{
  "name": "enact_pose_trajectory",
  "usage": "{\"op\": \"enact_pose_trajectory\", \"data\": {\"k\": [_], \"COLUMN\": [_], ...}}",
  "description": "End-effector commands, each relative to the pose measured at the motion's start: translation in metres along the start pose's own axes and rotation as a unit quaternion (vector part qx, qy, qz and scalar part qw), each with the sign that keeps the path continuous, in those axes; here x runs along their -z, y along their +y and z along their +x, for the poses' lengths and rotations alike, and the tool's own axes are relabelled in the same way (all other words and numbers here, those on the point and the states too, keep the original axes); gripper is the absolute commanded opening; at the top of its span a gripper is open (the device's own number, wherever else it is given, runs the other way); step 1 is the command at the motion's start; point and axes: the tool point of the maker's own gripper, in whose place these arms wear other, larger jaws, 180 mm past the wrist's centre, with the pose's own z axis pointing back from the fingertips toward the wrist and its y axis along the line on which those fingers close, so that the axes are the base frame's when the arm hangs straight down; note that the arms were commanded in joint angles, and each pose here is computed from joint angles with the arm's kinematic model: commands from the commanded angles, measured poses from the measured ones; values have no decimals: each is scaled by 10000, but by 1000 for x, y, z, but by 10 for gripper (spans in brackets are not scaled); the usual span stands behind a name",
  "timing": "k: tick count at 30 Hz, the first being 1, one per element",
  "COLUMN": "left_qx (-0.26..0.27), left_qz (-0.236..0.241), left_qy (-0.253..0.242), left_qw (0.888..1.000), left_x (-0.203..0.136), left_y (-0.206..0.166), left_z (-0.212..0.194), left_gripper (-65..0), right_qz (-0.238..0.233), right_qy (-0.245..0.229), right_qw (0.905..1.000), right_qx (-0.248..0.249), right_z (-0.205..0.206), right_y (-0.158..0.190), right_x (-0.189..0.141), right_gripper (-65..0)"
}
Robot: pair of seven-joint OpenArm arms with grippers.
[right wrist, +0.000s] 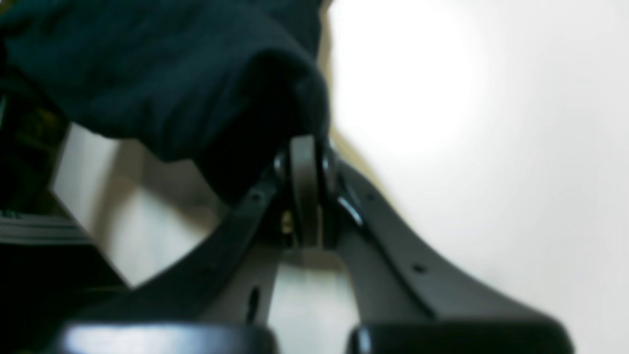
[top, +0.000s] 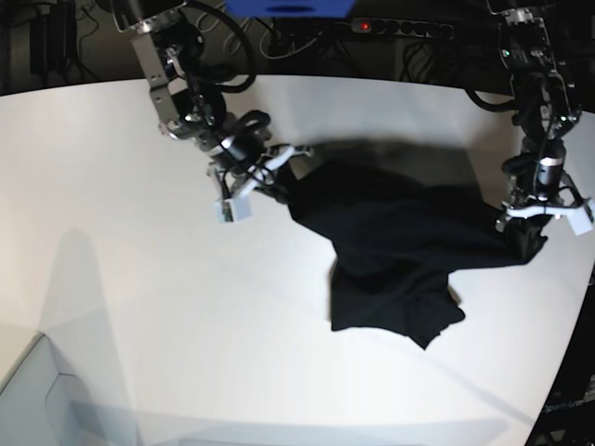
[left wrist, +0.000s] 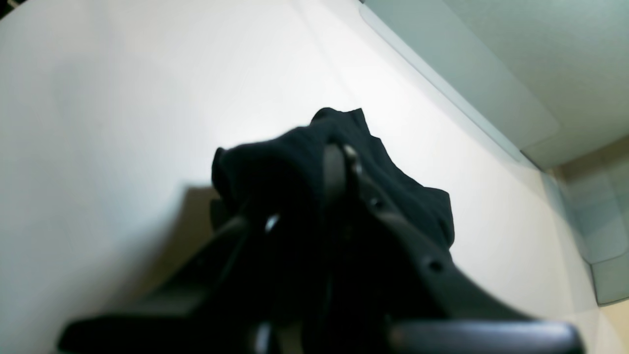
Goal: Layout the t-shirt on the table in an organized manner, then fold the t-shirt properly
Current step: 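Grasp another edge with the right gripper and lift the shirt with both, then lay the lifted shirt flat on the table and open both grippers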
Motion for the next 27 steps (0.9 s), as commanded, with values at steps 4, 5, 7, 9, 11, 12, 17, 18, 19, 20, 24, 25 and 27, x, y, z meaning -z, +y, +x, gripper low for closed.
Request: {"op": "enact_pose_trajectory", "data": {"k": [4,5,7,9,11,12,17,18,19,20,24,25,27], "left_qx": [63,47,-18,-146,-273,-216,244,306,330,345,348,348,349], "left_qz": [-408,-498,-666,-788,-891,-1010,-1695,-1795,-1876,-1937,-2119,-2169,-2276], "left_qy": [-408,-339,-262,-280,-285,-267,-389,-436,-507,-570,-914,-998,-1179], "left_qw": [9983,9982,9974,9964,9952,9943,9845,9823,9804,9788,9724,9704,9660], "left_x": [6,9,15,21,25,29,40,41,42,43,45,45,45], "left_y": [-30,-38,-53,-65,-76,-85,-139,-147,-155,-161,-179,-183,-194], "left_z": [34,34,38,41,41,42,63,69,75,82,111,118,134], "left_gripper": [-648,-648,-648,-648,-648,-648,-648,-648,-648,-648,-648,-648,-648], "right_qz": [269,291,252,126,-24,-120,-263,-295,-327,-354,-609,-653,-746], "right_qy": [-773,-918,-1225,-1559,-1900,-2062,-2701,-2808,-2952,-3099,-3620,-3740,-3931], "right_qw": [9948,9925,9870,9800,9711,9659,9415,9374,9319,9261,9040,8980,8863], "right_qx": [-599,-748,-1004,-1227,-1447,-1562,-2001,-2039,-2082,-2125,-2191,-2225,-2331], "right_z": [62,75,103,133,164,179,238,247,259,271,311,321,337], "right_y": [14,16,14,7,0,-5,-5,-6,-5,-4,-13,-13,-14], "right_x": [-24,-30,-42,-56,-71,-78,-102,-106,-111,-116,-143,-149,-163], "right_gripper": [-650,-650,-650,-650,-650,-650,-650,-650,-650,-650,-650,-650,-650]}}
